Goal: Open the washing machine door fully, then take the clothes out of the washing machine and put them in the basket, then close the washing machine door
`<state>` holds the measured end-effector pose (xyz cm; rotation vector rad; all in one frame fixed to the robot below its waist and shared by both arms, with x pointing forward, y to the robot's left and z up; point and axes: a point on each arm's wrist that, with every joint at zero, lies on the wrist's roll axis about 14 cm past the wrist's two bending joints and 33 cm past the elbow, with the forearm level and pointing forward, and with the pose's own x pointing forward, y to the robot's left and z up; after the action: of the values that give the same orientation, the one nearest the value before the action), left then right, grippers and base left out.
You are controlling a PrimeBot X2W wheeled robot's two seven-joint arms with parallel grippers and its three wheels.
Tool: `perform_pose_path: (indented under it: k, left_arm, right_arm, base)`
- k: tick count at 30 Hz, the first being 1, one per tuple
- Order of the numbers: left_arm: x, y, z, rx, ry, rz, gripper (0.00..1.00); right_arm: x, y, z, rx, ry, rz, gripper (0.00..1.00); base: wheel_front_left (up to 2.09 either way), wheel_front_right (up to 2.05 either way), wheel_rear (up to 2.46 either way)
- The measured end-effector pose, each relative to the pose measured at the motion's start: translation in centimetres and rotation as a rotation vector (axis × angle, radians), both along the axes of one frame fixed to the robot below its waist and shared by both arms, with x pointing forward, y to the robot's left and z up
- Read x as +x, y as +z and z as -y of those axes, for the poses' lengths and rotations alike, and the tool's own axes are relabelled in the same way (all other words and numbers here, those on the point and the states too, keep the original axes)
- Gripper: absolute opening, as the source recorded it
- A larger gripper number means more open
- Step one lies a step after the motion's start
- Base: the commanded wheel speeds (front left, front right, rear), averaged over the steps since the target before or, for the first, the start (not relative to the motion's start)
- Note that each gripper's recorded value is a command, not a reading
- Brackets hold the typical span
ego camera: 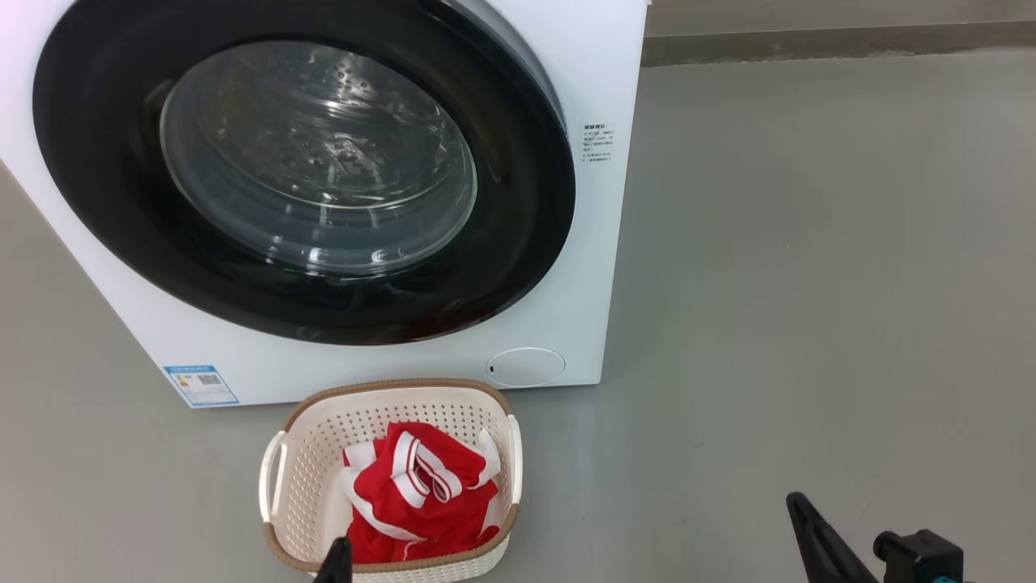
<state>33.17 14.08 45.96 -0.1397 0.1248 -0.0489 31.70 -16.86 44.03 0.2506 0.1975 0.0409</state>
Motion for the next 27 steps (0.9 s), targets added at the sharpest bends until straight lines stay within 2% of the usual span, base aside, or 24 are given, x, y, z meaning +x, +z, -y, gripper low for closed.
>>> perform_pose_path:
  k: [27]
  left_arm:
    - [-0.1, -1.8, -1.1, -0.278, 0.069, -0.116, 0.0]
  right_arm:
    - [0.2, -0.4, 0.6, 0.274, -0.086, -0.033, 0.0]
  base:
    - [0.0, 0.0, 0.0]
